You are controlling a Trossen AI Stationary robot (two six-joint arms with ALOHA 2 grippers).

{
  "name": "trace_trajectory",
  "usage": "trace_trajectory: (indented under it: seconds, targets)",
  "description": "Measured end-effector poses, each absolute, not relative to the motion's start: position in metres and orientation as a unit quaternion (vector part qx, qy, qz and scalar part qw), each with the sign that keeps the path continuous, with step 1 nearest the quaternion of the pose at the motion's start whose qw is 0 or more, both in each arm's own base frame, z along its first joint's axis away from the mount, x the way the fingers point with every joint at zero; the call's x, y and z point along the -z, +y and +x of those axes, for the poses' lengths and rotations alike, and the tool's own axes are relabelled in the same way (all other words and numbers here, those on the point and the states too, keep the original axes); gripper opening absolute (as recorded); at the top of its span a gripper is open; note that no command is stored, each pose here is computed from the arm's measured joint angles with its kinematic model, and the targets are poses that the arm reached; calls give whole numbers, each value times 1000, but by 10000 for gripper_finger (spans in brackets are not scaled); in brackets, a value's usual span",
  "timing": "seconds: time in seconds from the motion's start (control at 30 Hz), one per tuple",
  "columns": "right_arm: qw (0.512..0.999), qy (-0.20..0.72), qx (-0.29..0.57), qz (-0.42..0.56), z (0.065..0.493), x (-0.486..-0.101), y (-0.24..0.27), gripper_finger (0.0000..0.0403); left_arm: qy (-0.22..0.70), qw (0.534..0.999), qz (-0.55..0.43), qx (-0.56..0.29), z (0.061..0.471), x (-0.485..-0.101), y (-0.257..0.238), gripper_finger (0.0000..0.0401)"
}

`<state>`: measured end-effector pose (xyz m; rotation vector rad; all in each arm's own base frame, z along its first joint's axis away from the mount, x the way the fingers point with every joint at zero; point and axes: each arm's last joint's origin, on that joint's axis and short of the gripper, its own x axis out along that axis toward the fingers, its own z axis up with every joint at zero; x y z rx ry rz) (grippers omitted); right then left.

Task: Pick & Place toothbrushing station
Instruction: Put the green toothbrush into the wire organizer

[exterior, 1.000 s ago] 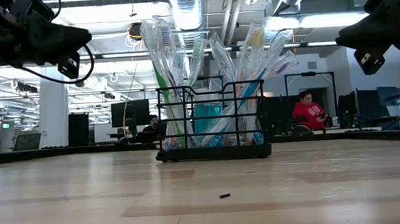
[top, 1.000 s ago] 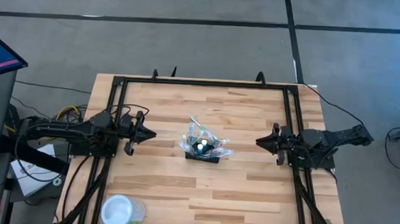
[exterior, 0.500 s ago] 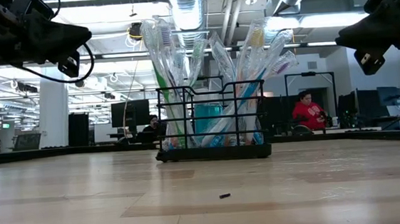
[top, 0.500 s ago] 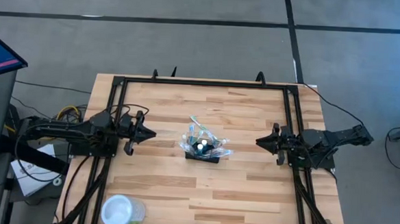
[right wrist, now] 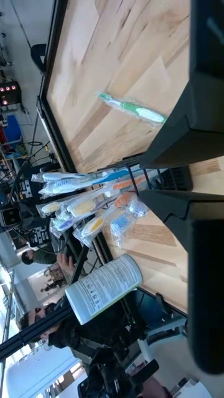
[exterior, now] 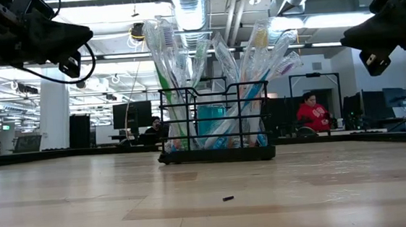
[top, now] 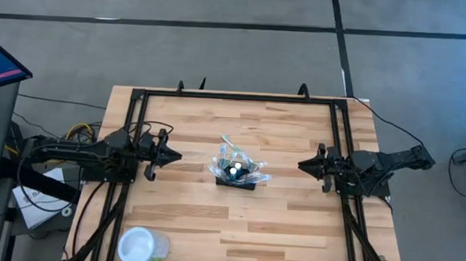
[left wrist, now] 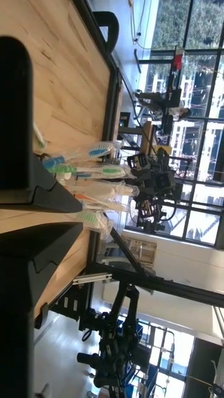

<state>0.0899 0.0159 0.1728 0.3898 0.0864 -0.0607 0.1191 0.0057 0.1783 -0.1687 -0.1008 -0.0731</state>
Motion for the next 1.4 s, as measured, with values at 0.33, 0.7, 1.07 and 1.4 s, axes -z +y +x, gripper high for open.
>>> trace_trajectory:
  seconds: [0.33, 0.7, 1.07, 1.4]
  targets:
    - [980, 43, 30, 194, 90, -173, 16, 59, -57, 994, -84, 30, 119, -179, 6, 30]
    - [980, 43, 30, 193, 90, -173, 16, 59, -59, 994, -84, 30, 119, -180, 6, 30]
    - [980, 43, 30, 193, 90, -173, 16, 59, -61, 994, -84, 30, 119, -180, 6, 30]
    - [980, 43, 30, 193, 90, -173, 16, 59, -61, 987, -102, -112, 122, -178, 19, 30]
